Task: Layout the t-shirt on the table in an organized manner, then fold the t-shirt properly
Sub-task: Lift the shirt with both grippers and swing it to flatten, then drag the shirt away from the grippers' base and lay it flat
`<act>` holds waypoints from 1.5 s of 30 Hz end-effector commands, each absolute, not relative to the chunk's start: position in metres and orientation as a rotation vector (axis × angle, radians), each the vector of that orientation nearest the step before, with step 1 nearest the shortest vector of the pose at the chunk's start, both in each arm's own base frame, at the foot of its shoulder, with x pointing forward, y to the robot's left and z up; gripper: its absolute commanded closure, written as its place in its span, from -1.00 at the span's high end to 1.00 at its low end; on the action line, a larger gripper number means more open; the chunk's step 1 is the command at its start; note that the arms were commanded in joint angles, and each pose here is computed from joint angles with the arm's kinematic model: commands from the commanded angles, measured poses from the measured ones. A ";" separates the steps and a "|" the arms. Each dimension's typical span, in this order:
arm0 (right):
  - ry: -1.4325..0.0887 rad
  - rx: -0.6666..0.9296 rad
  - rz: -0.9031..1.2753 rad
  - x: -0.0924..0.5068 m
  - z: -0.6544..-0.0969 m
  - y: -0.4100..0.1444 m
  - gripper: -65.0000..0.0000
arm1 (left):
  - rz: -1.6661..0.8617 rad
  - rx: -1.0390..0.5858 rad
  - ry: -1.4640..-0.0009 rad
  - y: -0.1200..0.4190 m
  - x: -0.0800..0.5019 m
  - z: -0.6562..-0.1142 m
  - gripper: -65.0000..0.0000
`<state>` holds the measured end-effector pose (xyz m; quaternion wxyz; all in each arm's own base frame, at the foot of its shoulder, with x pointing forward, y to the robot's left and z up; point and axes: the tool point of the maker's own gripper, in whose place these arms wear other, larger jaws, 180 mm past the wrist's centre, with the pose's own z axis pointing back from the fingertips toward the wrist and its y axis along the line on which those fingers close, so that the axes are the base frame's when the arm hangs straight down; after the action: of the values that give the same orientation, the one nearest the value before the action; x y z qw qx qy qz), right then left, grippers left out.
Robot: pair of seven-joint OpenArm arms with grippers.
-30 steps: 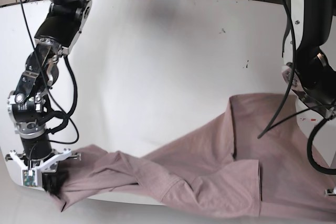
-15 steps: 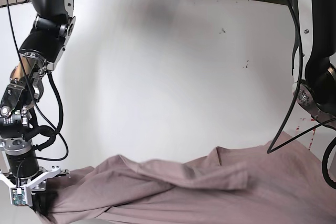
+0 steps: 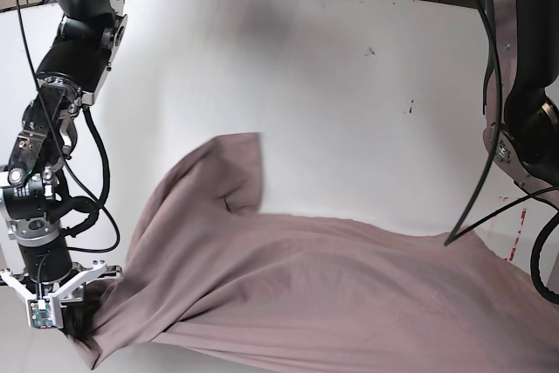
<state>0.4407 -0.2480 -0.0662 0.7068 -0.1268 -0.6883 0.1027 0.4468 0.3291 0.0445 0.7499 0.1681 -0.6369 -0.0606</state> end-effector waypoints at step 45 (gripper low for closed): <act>-1.199 -0.226 0.121 0.347 -0.226 -0.256 -1.00 | -0.274 0.443 -0.860 0.325 0.379 -0.166 -1.00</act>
<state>0.3488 -0.2512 -0.2349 0.8282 -0.0936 -0.5489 0.0632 0.3823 0.3247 -0.1709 0.8829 0.2004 -0.4046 -0.1292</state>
